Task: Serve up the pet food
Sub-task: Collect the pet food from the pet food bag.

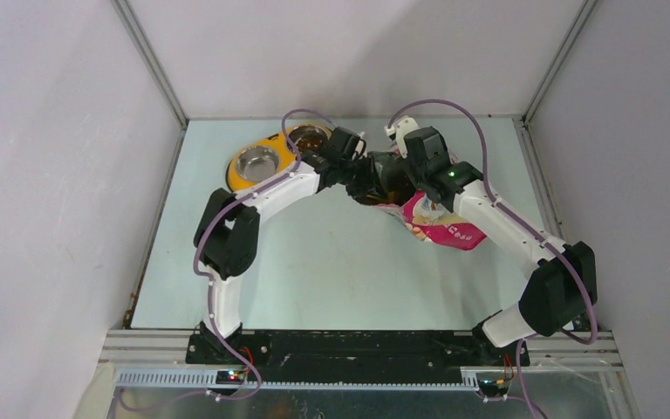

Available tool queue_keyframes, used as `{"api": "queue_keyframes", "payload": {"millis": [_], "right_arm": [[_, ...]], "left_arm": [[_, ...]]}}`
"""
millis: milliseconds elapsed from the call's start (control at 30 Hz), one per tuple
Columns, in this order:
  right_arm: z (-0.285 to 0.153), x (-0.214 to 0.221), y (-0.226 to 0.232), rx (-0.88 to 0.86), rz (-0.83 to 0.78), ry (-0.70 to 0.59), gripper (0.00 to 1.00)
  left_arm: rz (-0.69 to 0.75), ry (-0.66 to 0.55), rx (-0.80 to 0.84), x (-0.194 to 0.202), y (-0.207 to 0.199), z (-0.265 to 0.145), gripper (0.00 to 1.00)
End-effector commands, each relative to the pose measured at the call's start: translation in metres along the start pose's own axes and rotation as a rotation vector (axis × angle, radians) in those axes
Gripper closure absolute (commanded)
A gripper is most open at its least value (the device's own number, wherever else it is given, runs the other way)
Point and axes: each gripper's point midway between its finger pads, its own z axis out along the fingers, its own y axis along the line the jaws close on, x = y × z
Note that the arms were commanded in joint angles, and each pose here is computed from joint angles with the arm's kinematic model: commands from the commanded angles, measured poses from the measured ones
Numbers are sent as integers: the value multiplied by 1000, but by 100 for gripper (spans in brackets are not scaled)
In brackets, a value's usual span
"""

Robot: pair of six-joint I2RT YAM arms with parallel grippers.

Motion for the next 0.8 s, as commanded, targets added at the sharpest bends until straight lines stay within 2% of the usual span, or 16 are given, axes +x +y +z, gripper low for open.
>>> {"api": "queue_keyframes", "payload": {"millis": [0,367,500,767], "right_arm": [[-14,-21,-27,41,64,-90,100],[-9,-17,-26,23,72,-76,100],[-7,-16,-26,25,72,-69,100],[-4,-11,-32,25,90,-56,100]], "left_arm": [[-118,184,41,58,13,38,100],[-214,238,348,68,-19,57,100],[-248,209,525,59,-45,46,100],[-237,176,682,50,-73,20,100]]}}
